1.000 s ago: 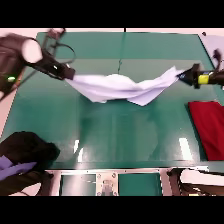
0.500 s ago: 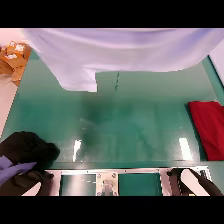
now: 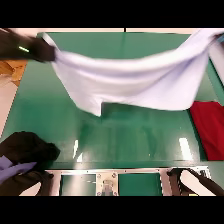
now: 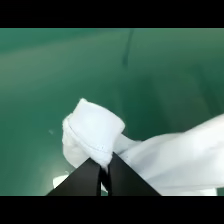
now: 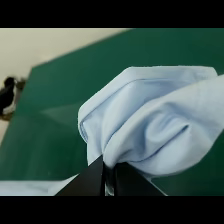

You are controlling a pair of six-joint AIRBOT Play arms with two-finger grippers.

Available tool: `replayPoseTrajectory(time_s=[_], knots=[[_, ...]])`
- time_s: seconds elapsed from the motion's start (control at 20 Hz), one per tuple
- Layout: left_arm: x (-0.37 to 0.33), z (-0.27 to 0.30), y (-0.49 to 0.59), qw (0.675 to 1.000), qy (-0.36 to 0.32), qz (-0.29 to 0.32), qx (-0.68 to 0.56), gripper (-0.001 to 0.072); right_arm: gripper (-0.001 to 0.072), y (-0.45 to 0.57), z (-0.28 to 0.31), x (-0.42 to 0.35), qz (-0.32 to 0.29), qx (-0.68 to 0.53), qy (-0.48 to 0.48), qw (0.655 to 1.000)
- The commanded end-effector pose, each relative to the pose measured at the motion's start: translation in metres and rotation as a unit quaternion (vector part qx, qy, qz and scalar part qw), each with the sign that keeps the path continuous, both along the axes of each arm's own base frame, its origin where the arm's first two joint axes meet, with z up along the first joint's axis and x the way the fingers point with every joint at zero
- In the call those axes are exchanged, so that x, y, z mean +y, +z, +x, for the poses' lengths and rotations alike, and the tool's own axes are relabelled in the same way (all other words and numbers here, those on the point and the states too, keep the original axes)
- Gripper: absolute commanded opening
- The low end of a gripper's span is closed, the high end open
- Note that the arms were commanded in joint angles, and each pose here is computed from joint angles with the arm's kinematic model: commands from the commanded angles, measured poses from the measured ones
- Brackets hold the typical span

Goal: Fold the shirts.

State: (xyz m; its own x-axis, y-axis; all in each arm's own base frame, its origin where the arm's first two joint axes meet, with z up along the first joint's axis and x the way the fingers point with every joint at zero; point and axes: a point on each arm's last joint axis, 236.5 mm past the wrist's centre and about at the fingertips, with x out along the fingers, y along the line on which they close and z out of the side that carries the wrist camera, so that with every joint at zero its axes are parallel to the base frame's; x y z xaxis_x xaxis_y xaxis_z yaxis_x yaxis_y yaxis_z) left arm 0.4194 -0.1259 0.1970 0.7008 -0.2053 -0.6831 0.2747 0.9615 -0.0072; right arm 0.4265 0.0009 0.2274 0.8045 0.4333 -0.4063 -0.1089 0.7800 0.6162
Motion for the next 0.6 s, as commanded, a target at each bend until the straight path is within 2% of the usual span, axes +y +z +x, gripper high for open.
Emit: replayPoseTrajectory(time_s=[0.0, 0.15, 0.25, 0.35, 0.4, 0.45, 0.5, 0.55], knots=[[-0.023, 0.049, -0.128, 0.997, 0.001, -0.002, 0.081, 0.002, 0.0019, -0.159, 0.033, 0.016, 0.0, 0.142, 0.012, 0.99], [-0.053, 0.099, -0.185, 0.995, 0.009, -0.051, 0.083, 0.0019, 0.002, -0.242, 0.06, 0.017, 0.026, 0.214, 0.007, 0.976], [-0.06, 0.117, -0.202, 0.994, 0.01, -0.055, 0.088, 0.0021, 0.0044, -0.266, 0.071, 0.015, 0.037, 0.232, 0.006, 0.972], [-0.055, 0.129, -0.195, 0.995, 0.015, -0.053, 0.078, 0.0038, 0.0342, -0.263, 0.083, 0.006, 0.036, 0.225, 0.002, 0.974], [-0.045, 0.133, -0.184, 0.995, 0.022, -0.055, 0.076, 0.0354, 0.0411, -0.252, 0.087, -0.001, 0.036, 0.216, 0.003, 0.976], [-0.031, 0.134, -0.174, 0.994, 0.032, -0.053, 0.088, 0.0491, 0.0413, -0.236, 0.087, -0.011, 0.043, 0.211, 0.009, 0.977], [-0.009, 0.131, -0.164, 0.992, 0.043, -0.046, 0.112, 0.0487, 0.0382, -0.22, 0.082, -0.021, 0.052, 0.212, 0.019, 0.976], [0.015, 0.125, -0.154, 0.989, 0.044, -0.03, 0.135, 0.0488, 0.0281, -0.205, 0.073, -0.034, 0.06, 0.214, 0.03, 0.975]])
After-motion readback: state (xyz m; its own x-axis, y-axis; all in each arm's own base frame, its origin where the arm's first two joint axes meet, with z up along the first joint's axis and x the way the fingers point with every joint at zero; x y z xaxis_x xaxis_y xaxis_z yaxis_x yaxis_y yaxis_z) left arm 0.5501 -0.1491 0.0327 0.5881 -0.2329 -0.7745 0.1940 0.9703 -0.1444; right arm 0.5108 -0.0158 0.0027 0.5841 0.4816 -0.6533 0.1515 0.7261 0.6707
